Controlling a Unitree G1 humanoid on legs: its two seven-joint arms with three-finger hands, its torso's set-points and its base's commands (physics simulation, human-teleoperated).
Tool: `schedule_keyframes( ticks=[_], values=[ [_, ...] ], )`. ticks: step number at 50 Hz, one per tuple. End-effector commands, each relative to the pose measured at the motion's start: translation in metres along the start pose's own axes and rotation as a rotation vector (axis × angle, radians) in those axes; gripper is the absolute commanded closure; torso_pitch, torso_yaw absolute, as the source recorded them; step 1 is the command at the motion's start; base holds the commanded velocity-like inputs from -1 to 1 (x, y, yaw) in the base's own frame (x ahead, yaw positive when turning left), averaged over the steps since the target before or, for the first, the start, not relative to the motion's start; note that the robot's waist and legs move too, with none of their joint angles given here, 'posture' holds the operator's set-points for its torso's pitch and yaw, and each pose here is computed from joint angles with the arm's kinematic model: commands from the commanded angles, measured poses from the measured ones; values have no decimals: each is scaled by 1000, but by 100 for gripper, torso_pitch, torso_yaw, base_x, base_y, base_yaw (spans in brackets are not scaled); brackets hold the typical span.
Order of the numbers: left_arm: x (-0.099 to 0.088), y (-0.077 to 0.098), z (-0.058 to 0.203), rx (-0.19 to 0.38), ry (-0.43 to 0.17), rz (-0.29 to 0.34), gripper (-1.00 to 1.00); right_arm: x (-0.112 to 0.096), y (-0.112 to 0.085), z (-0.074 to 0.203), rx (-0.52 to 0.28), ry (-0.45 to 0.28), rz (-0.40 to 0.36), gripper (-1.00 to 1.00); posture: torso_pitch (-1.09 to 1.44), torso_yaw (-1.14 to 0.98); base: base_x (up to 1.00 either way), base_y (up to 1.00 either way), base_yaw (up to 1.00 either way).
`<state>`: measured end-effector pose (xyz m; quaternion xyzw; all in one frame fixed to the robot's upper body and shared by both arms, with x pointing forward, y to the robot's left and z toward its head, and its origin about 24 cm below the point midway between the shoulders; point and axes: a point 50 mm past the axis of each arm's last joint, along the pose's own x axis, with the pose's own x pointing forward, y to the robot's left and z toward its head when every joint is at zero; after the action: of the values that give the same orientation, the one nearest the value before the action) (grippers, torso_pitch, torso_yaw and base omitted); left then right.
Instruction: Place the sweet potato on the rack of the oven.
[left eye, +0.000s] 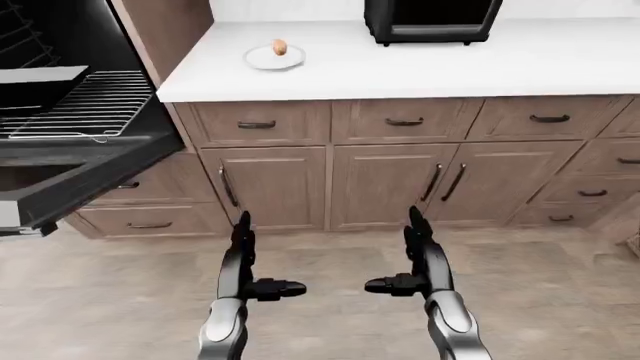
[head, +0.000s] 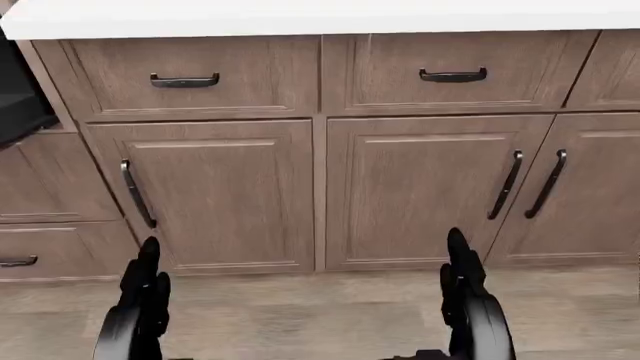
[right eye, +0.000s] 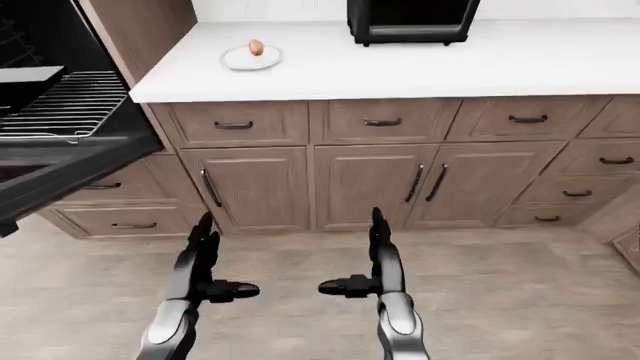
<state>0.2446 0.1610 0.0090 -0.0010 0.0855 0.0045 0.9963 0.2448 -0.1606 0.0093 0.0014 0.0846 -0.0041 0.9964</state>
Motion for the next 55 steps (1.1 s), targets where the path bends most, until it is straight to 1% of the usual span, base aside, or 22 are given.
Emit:
schedule_keyframes(
  ticks=[1, 14, 15, 16, 17, 19, 24, 28, 30, 31, 32, 35, 37, 38, 40, 42, 44, 45, 48, 49, 51, 55],
  values=[
    [7, -1, 32, 7, -169, -12, -100, 6, -1, 31, -18, -167, -5, -100, 0, 0, 0, 0, 0],
    [7, 0, 35, -1, -176, -7, -100, 5, -1, 36, -28, -177, -9, -100, 0, 0, 0, 0, 0],
    [10, 0, 36, 9, -182, 3, -100, 6, -2, 37, -34, -181, -15, -100, 0, 0, 0, 0, 0],
    [15, 0, 39, -20, -182, 5, -100, 8, -2, 40, -34, -184, -20, -100, 0, 0, 0, 0, 0],
    [19, 1, 41, -13, -186, 13, -100, 10, 0, 44, -37, -187, -19, -100, 0, 0, 0, 0, 0],
    [27, 3, 46, -31, -183, 30, -100, 19, 1, 51, -39, -187, -20, -100, 0, 0, 0, 0, 0],
    [37, 6, 64, -45, -202, 35, -100, 27, 2, 58, -40, -175, -11, -100, 0, 0, 0, 0, 0],
    [46, 11, 91, -55, -232, 35, -100, 43, -1, 91, -24, -198, -41, -100, 0, 0, 0, 0, 0],
    [50, 14, 106, -54, -249, 42, -100, 48, 1, 107, -40, -205, -46, -100, 0, 0, 0, 0, 0],
    [54, 15, 115, -47, -254, 50, -100, 50, 1, 115, -43, -211, -48, -100, 0, 0, 0, 0, 0],
    [57, 15, 116, -15, -231, 51, -100, 52, 2, 118, -46, -212, -40, -100, 0, 0, 0, 0, 0],
    [64, 19, 138, -11, -252, 60, -100, 55, 4, 133, -78, -220, -17, -100, 0, 0, 0, 0, 0],
    [66, 20, 152, 13, -256, 62, -100, 56, 2, 151, -156, -258, -47, -100, 0, 0, 0, 0, 0],
    [67, 20, 158, 17, -259, 59, -100, 56, 6, 161, -110, -252, 5, -100, 0, 0, 0, 0, 0],
    [68, 20, 173, 2, -293, 40, -100, 55, 7, 178, -104, -263, 6, -100, 0, 0, 0, 0, 0],
    [68, 20, 178, 5, -294, 43, -100, 55, 8, 185, -94, -276, 23, -100, 0, 0, 0, 0, 0],
    [70, 23, 189, 8, -301, 50, -100, 52, 6, 197, -76, -296, 24, -100, 0, 0, 0, 0, 0],
    [69, 24, 193, 8, -305, 51, -100, 52, 5, 199, -95, -304, 12, -100, 0, 0, 0, 0, 0],
    [69, 24, 207, 35, -319, 56, -100, 48, 6, 212, -87, -314, 16, -100, 0, 0, 0, 0, 0],
    [70, 25, 217, 37, -318, 56, -100, 47, 4, 223, -129, -333, -7, -100, 0, 0, 0, 0, 0],
    [69, 24, 234, 66, -348, 47, -100, 43, 3, 239, -103, -353, 2, -100, 0, 0, 0, 0, 0],
    [66, 27, 252, 69, -361, 50, -100, 41, 8, 257, -86, -370, 18, -100, 0, 0, 0, 0, 0]
  ],
)
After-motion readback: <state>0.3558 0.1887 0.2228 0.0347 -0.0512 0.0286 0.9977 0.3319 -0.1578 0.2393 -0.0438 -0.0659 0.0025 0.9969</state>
